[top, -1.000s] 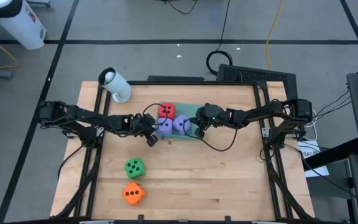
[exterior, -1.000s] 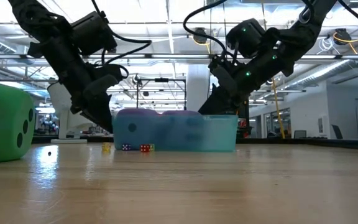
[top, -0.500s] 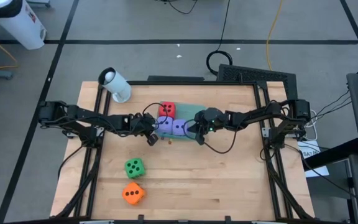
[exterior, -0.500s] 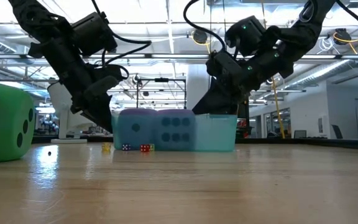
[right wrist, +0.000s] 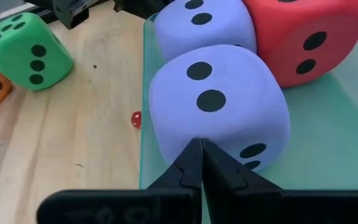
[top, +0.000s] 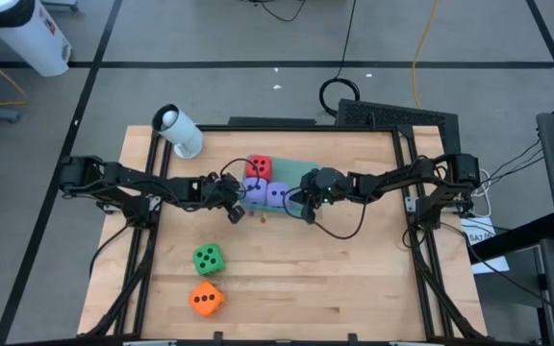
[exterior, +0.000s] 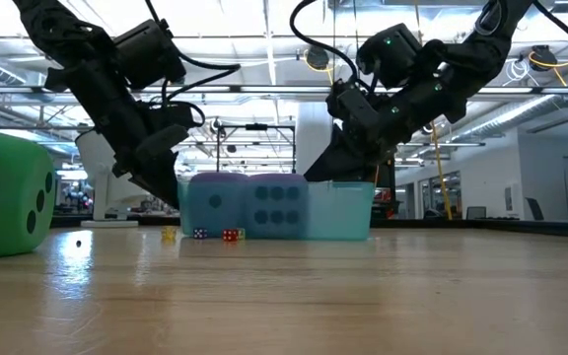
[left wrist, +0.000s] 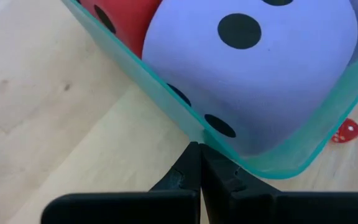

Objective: Pick & Place Dice

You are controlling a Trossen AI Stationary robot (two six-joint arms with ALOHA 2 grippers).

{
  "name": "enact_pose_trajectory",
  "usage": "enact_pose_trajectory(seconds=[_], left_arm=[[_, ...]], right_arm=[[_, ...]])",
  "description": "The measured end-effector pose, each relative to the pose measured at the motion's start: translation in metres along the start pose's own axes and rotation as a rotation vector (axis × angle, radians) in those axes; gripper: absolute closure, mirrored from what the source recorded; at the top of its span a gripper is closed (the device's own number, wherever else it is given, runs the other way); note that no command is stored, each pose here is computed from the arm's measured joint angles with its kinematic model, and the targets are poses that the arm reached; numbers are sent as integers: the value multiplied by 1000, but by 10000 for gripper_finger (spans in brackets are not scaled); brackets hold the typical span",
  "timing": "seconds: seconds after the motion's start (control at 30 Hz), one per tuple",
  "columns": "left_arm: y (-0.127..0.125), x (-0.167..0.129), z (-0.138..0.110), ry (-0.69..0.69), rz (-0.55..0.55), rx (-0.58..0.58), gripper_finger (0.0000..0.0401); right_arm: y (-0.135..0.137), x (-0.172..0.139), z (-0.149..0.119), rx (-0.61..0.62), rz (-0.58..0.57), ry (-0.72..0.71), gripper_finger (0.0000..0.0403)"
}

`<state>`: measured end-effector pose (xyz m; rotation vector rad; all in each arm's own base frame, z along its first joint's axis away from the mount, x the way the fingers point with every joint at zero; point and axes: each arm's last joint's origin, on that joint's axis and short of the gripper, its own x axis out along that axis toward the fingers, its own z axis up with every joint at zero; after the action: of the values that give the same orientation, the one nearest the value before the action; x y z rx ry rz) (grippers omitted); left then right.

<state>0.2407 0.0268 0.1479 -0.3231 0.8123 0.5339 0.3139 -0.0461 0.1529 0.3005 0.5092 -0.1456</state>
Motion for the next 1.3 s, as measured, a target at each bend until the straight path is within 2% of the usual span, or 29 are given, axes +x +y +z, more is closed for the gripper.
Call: enact_pose_trajectory(seconds=[0.17, 0.43, 0.73, 1.03, 1.3], left_arm=[[0, 0, 0, 7, -6, 10, 396], [-4, -1, -1, 34, -78, 31, 395], [-4, -1, -1, 24, -64, 31, 398], [-3, -1, 0, 17, -46, 32, 398], [0, -24, 1, -19, 8, 27, 398]], right_arm=[[4, 0, 2, -14, -3, -26, 403], [4, -2, 4, -7, -5, -34, 403], [1, -3, 0, 105, -89, -6, 403], [0, -3, -1, 128, -95, -1, 403], [0, -3, -1, 124, -101, 2, 403]])
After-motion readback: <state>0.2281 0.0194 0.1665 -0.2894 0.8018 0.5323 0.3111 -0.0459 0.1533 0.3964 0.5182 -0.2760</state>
